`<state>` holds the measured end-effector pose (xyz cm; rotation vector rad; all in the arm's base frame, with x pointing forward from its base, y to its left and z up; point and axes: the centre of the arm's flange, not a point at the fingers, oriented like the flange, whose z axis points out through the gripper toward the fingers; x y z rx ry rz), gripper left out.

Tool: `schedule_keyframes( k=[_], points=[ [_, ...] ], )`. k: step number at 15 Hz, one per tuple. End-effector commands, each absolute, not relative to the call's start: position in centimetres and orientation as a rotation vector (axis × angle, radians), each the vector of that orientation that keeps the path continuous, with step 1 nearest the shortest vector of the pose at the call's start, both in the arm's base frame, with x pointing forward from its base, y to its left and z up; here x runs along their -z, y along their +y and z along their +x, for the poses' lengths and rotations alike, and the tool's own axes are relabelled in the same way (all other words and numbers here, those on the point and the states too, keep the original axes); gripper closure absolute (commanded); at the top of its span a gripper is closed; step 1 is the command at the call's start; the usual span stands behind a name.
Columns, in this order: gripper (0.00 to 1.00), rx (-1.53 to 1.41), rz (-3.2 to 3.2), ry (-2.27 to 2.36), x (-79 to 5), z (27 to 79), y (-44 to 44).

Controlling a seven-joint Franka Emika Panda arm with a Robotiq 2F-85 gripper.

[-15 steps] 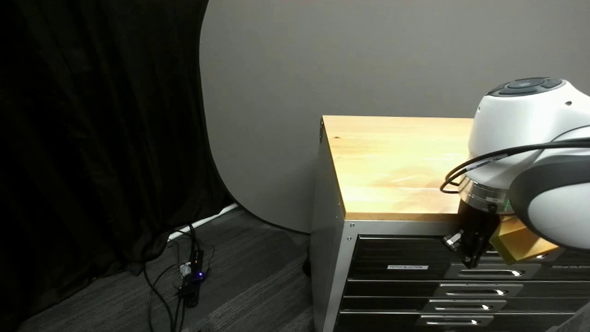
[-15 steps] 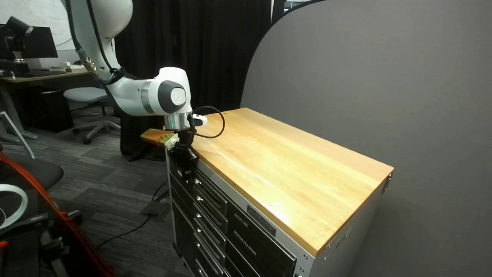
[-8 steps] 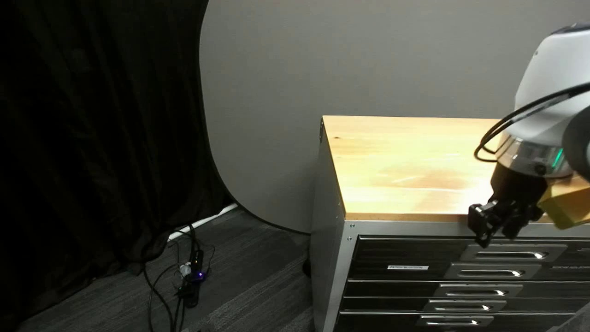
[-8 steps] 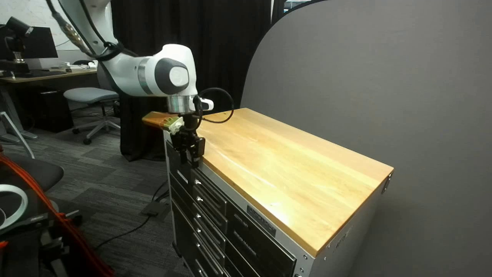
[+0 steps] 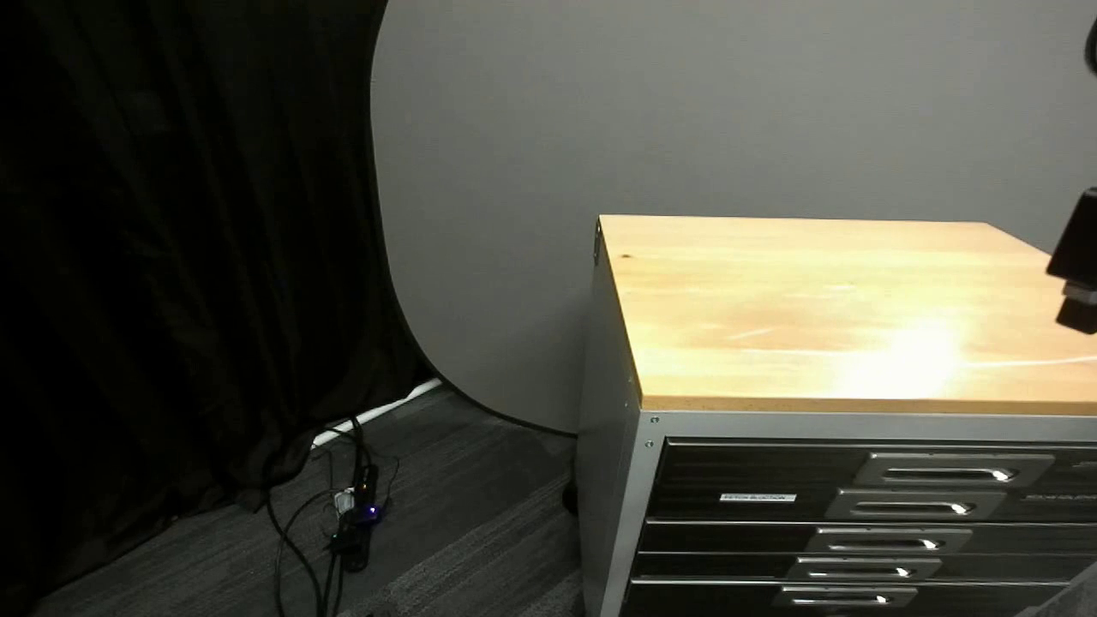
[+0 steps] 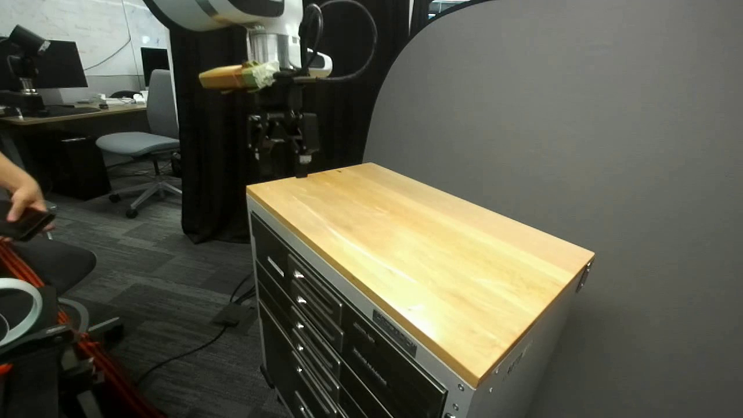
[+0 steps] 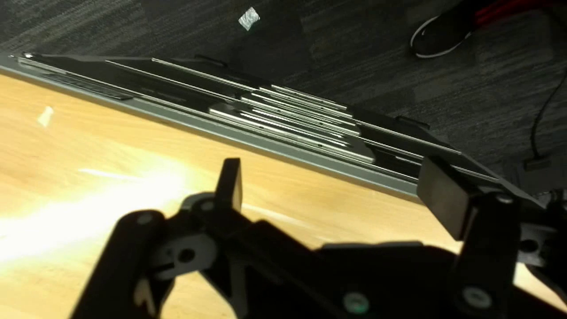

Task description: Put the screwdriver inside the open drawer and close the drawer

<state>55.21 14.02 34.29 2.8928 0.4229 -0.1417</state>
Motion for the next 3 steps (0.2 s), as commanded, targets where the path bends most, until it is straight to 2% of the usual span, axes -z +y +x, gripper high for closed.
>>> schedule_keyframes(
  k=[1, 3],
  points=[
    [0.0, 0.144, 2.893, 0.43, -35.24, 54.95, 13.99],
    [0.0, 0.148, 2.895, 0.436, -35.55, 54.79, 13.97]
  ],
)
